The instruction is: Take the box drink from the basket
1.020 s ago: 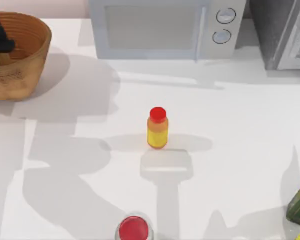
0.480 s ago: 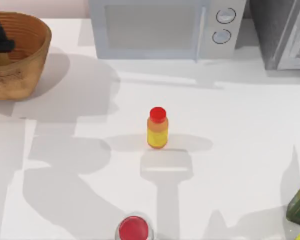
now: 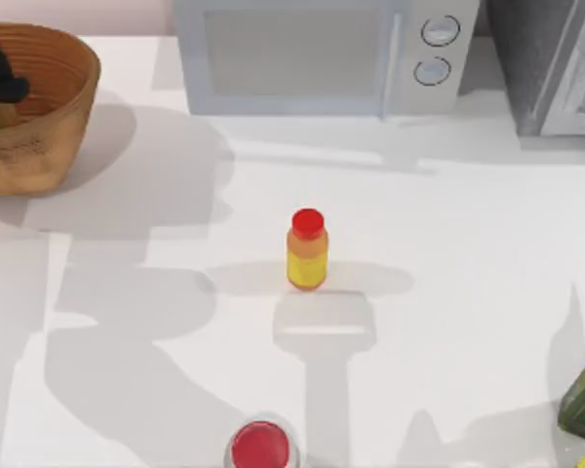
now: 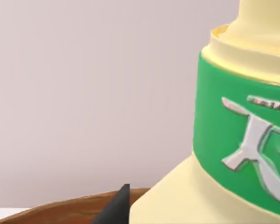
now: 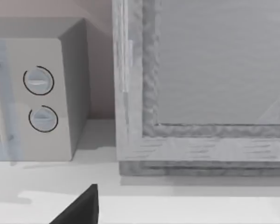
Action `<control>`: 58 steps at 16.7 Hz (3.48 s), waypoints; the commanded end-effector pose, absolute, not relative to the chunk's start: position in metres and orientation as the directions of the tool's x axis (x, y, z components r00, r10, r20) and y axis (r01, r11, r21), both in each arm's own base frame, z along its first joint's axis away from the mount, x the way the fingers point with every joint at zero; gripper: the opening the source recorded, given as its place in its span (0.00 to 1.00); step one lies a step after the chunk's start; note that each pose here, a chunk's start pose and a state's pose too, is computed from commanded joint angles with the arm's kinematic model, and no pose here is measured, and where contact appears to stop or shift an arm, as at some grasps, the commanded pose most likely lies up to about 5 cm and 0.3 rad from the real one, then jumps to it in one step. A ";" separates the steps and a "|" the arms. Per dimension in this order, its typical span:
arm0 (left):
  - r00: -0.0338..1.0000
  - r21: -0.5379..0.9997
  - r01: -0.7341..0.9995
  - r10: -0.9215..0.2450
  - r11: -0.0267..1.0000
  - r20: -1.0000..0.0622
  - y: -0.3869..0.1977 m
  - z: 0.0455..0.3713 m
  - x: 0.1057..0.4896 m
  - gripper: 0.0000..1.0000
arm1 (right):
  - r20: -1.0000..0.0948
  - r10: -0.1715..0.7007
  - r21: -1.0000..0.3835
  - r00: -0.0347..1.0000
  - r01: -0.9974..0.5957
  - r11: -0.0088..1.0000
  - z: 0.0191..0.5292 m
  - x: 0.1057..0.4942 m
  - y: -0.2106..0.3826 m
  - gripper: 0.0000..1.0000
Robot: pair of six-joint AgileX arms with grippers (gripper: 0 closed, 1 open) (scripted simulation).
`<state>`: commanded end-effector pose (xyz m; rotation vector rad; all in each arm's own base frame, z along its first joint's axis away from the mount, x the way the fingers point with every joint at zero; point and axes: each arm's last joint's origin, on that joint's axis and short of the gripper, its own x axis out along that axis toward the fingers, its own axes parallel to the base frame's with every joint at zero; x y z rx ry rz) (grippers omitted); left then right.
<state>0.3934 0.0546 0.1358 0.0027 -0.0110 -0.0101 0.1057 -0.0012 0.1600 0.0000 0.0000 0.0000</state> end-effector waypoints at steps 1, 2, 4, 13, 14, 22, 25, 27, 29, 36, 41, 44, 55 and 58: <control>1.000 0.000 0.010 -0.010 1.000 0.004 0.055 0.136 0.394 0.00 | 0.000 0.000 0.000 1.000 0.000 1.000 0.160 0.106 -0.001 1.00; 1.000 -0.002 0.009 -0.009 1.000 -0.004 0.055 0.138 0.394 0.00 | 0.000 0.000 0.000 1.000 0.000 1.000 0.160 0.106 -0.001 1.00; 1.000 -0.006 0.008 -0.008 1.000 -0.014 0.055 0.147 0.397 0.00 | 0.000 0.000 0.000 1.000 0.000 1.000 0.160 0.106 -0.001 1.00; 1.000 -0.001 0.012 -0.012 1.000 0.005 0.055 0.246 0.401 0.00 | 0.000 0.000 0.000 1.000 0.000 1.000 0.160 0.106 -0.001 1.00; 1.000 0.000 0.012 -0.012 1.000 0.007 0.055 0.256 0.400 0.00 | 0.000 0.000 0.000 1.000 0.000 1.000 0.160 0.106 -0.001 1.00; 1.000 0.003 0.010 -0.010 1.000 0.013 0.055 0.286 0.393 0.00 | 0.000 0.000 0.000 1.000 0.000 1.000 0.160 0.106 -0.001 1.00; 1.000 0.002 0.009 -0.009 1.000 -0.001 0.054 0.282 0.392 0.00 | 0.000 0.000 0.000 1.000 0.000 1.000 0.160 0.106 -0.001 1.00; 1.000 -0.006 0.010 -0.010 1.000 -0.023 0.051 0.282 0.380 0.00 | 0.000 0.000 0.000 1.000 0.000 1.000 0.160 0.106 -0.001 1.00; 0.999 -0.011 0.010 -0.011 1.000 -0.035 0.046 0.286 0.359 0.00 | 0.000 0.000 0.000 1.000 0.000 1.000 0.160 0.106 -0.001 1.00; 0.999 -0.004 0.014 -0.014 1.000 0.033 0.018 0.305 0.224 0.00 | 0.000 0.000 0.000 1.000 0.000 1.000 0.160 0.106 -0.001 1.00; 0.997 -0.001 0.010 -0.010 1.000 0.078 0.004 0.256 0.135 0.00 | 0.000 0.000 0.000 1.000 0.000 1.000 0.160 0.106 -0.001 1.00; 0.998 -0.002 0.005 -0.005 1.000 0.064 0.001 0.212 0.112 0.00 | 0.000 0.000 0.000 1.000 0.000 1.000 0.160 0.106 -0.001 1.00; 1.000 0.002 -0.002 0.002 1.000 -0.003 -0.001 0.160 0.106 0.00 | 0.000 0.000 0.000 1.000 0.000 1.000 0.160 0.106 -0.001 1.00; 0.999 -0.003 -0.017 0.017 1.000 -0.034 -0.004 0.161 0.109 0.00 | 0.000 0.000 0.000 1.000 0.000 1.000 0.160 0.106 -0.001 1.00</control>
